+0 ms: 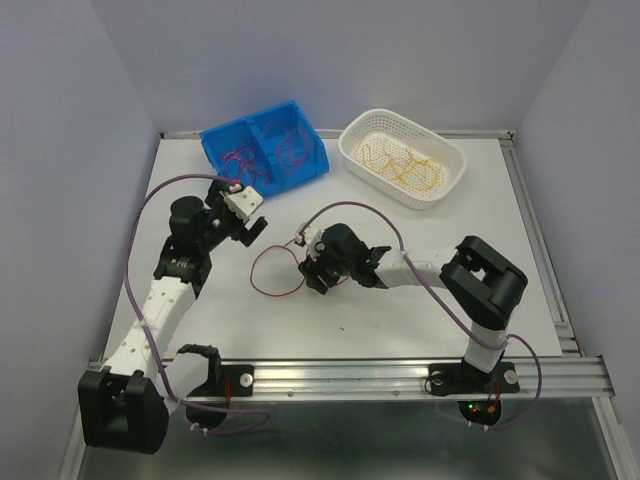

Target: Untangle the cables

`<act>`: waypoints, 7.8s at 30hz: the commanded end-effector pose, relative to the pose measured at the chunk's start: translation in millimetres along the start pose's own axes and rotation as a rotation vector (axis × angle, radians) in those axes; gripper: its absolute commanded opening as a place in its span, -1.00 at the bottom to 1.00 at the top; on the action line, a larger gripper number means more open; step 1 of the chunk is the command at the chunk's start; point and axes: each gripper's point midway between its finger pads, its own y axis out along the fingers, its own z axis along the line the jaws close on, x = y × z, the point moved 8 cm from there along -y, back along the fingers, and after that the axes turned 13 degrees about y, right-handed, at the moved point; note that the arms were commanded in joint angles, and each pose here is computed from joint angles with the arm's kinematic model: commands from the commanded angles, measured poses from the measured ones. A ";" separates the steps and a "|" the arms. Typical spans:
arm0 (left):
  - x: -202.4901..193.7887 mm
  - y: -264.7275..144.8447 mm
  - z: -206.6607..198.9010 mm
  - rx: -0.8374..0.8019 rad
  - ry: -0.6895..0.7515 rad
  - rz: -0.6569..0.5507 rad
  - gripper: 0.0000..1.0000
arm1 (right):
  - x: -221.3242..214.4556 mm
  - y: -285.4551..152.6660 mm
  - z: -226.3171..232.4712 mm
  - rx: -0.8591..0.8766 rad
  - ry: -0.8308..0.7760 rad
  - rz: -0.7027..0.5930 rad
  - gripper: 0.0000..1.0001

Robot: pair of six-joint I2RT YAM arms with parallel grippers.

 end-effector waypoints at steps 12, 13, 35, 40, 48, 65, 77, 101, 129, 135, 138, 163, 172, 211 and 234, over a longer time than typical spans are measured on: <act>-13.0 3.7 32.6 0.044 -0.097 -0.046 0.98 | -3.4 15.8 3.9 0.048 -0.073 0.140 -0.99; -11.8 3.3 31.9 0.035 -0.092 -0.059 0.98 | 0.2 14.6 6.0 0.063 -0.077 0.131 -0.99; 16.3 -17.1 1.8 -0.205 0.010 -0.361 0.98 | 158.5 -117.7 72.3 0.246 0.029 -0.492 -0.99; 15.5 -11.4 -0.8 -0.278 0.003 -0.388 0.98 | 161.0 -116.8 76.4 0.287 0.009 -0.491 -0.99; 9.2 -2.0 -2.9 -0.371 0.006 -0.393 0.86 | 160.5 -115.6 83.4 0.363 -0.012 -0.472 -0.99; 30.8 -12.7 0.7 -0.387 0.009 -0.442 -1.00 | 165.0 -89.0 70.1 0.277 0.034 -0.520 -0.95; 76.9 -32.2 25.0 -0.347 -0.078 -0.487 -1.00 | 160.5 -81.1 72.0 0.409 0.001 -0.609 0.73; 135.9 -51.3 41.1 -0.111 -0.224 -0.685 -1.00 | 150.5 -44.6 97.9 0.813 -0.030 -0.547 0.91; 137.1 -43.6 27.6 -0.085 -0.061 -0.660 -1.00 | 130.2 -35.5 94.8 0.712 -0.020 -0.456 0.80; 135.3 -42.6 43.2 0.053 -0.132 -0.601 -1.00 | 126.1 -33.6 96.5 0.736 -0.028 -0.422 -0.41; 133.3 -42.5 51.8 0.132 -0.181 -0.570 -1.00 | 122.6 -34.6 93.9 0.705 -0.007 -0.426 -0.99; 36.7 -51.6 125.6 0.222 -0.421 -0.480 -1.00 | 104.9 -45.1 65.6 0.410 0.109 -0.474 -0.99; 84.9 -91.8 46.8 0.035 -0.017 -0.695 -1.00 | 126.0 -18.6 35.8 0.476 0.302 -0.361 -0.99; -19.9 80.2 78.7 -0.075 -0.526 -0.097 -1.00 | 229.5 -193.2 86.8 0.728 -0.187 -0.956 -0.99; -5.1 108.5 28.5 -0.427 -0.497 -0.044 -0.69 | 269.5 -238.9 71.5 0.523 -0.145 -1.471 -0.99</act>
